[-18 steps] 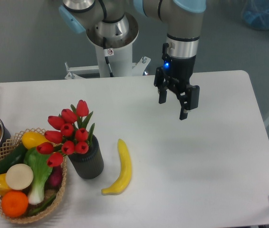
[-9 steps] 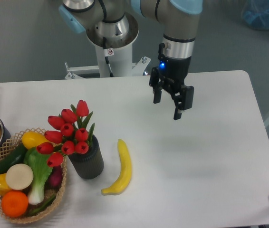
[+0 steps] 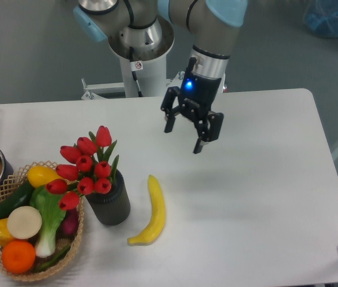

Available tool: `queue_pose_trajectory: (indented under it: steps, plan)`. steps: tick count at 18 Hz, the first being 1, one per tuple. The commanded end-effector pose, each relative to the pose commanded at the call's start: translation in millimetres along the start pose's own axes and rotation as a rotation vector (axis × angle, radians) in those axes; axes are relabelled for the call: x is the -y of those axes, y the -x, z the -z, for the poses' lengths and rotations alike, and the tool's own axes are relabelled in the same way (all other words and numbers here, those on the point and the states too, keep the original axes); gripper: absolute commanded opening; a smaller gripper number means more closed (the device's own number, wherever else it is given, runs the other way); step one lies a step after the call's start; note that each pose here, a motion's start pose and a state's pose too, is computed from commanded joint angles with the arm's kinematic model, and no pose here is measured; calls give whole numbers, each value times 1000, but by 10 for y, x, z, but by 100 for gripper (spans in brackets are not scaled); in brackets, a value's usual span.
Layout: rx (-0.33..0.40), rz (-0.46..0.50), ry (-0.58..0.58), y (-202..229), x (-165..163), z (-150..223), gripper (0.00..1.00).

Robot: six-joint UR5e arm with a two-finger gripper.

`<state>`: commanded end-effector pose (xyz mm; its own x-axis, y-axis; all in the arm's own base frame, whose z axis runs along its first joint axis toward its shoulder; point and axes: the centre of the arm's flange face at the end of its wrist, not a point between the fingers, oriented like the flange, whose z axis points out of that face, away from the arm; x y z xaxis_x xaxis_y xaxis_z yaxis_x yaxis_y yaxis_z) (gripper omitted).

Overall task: Pick up the flowers from the vase
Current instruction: 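Move the open gripper toward the red tulips in the black vase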

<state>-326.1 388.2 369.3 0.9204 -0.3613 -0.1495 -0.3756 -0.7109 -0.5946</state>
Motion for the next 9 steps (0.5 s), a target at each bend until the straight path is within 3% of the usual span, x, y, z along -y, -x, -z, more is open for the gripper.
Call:
queue_pose_trajectory:
  steps: [6,9]
  plan:
    - [-66,69,-100,-273,74,-173,100]
    - [-115,136,-237,-325,151,-240,100]
